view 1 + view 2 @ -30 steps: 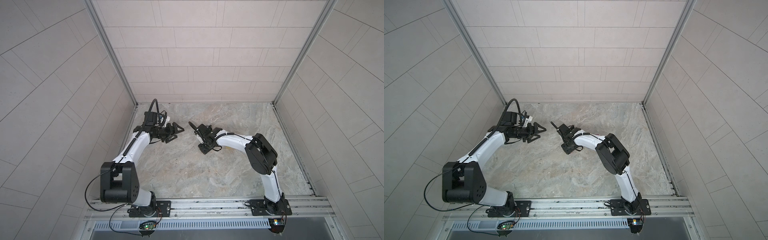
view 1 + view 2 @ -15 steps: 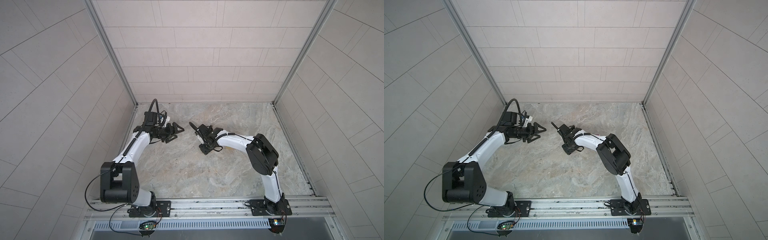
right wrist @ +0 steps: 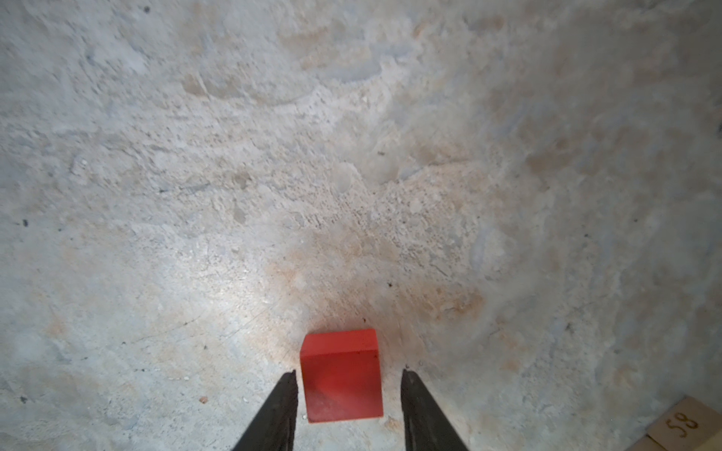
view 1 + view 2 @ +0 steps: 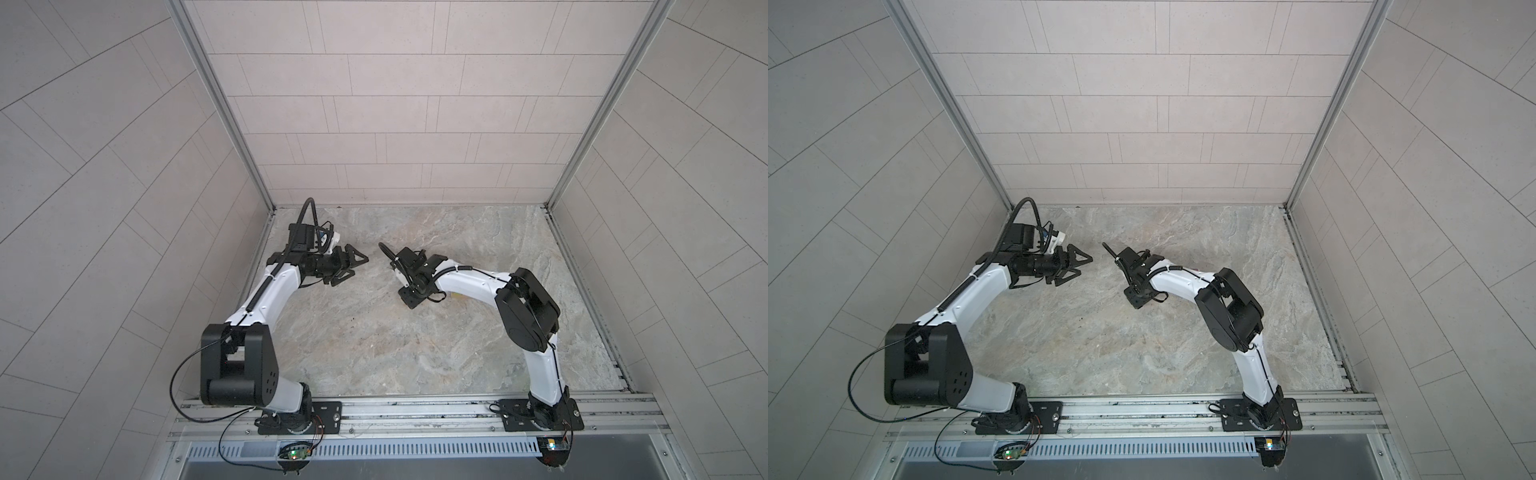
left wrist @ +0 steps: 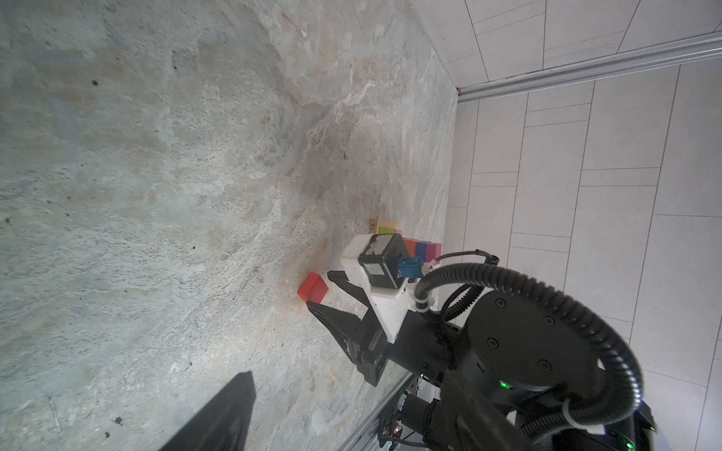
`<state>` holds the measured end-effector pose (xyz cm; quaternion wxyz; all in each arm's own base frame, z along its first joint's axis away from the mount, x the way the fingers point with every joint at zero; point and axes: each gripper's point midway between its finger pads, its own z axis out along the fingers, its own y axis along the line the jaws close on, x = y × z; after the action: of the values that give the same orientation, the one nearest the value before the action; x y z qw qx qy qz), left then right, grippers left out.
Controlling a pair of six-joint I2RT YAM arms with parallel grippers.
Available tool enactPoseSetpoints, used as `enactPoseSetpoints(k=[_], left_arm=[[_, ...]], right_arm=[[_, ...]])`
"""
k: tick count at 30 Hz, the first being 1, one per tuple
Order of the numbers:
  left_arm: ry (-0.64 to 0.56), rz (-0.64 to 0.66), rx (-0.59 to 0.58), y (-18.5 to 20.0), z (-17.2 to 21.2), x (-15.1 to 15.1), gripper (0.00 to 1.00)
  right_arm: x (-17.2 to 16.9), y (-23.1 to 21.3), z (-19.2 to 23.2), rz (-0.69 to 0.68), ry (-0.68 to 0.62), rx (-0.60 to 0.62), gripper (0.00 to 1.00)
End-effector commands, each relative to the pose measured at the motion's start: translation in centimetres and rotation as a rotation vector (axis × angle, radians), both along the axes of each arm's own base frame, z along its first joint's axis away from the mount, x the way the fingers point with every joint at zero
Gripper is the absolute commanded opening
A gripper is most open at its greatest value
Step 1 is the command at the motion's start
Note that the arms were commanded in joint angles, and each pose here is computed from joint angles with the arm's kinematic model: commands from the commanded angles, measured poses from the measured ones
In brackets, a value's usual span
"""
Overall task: Build the wood block tower
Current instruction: 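Lift the red cube with the right gripper off the table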
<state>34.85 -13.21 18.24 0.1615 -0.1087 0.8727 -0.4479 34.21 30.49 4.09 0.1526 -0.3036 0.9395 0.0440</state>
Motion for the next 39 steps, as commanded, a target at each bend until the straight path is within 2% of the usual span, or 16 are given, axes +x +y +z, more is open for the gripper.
enactPoseSetpoints(k=[1,14,39], left_arm=[[-0.018,-0.001,-0.006,0.1,0.4,-0.3,0.81],[-0.015,-0.003,-0.006,0.1,0.3,-0.3,0.81],[-0.014,0.000,-0.005,0.1,0.2,-0.3,0.81]], right_arm=[[-0.8,-0.4,0.2,0.013,0.016,-0.009,0.44],[-0.7,-0.4,-0.4,0.012,0.020,-0.022,0.40],[-0.6,-0.5,-1.0,0.013,0.032,-0.041,0.40]])
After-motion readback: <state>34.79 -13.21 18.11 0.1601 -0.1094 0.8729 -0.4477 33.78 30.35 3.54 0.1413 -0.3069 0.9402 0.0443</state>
